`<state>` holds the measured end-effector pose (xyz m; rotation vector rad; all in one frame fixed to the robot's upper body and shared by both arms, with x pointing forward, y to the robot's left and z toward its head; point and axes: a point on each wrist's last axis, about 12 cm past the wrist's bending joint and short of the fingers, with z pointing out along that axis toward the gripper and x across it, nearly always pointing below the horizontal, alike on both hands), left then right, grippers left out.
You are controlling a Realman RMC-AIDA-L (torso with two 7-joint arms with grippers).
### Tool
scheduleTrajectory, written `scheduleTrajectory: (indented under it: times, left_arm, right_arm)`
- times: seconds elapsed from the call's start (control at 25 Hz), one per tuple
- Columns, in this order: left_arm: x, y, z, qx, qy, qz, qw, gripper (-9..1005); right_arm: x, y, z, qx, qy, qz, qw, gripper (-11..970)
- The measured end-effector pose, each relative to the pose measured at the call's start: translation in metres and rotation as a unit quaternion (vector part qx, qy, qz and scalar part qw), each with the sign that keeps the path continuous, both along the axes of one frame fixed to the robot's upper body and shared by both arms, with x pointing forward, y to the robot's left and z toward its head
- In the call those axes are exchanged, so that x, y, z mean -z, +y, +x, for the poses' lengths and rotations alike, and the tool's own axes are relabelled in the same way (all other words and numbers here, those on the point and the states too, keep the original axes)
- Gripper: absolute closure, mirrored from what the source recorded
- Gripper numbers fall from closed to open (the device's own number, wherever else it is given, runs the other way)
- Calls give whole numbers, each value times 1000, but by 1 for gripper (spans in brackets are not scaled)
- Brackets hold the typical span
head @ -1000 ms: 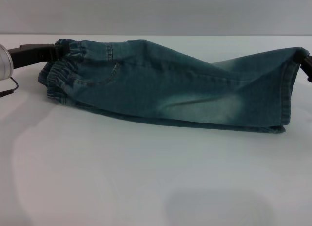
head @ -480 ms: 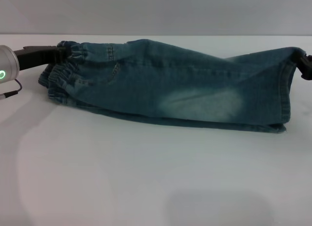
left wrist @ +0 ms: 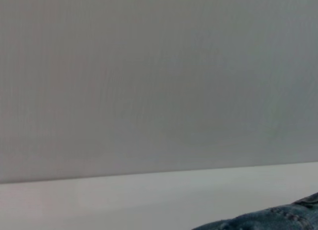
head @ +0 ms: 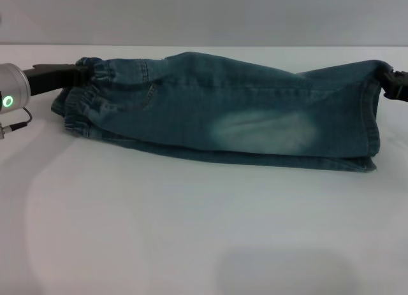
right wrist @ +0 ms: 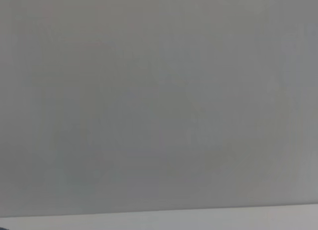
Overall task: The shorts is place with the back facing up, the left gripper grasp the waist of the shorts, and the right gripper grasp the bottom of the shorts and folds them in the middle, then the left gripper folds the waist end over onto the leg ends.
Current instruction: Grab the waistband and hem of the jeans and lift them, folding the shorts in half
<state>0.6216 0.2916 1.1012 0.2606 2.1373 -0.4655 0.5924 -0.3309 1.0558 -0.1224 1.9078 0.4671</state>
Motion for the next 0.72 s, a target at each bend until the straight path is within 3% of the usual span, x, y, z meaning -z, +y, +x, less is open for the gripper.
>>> scheduleTrajectory:
  times: [0.72]
  left_arm:
    - [6, -1, -3, 3, 22, -6, 1000, 940]
  right_arm:
    - [6, 8, -3, -21, 12, -13, 1000, 925]
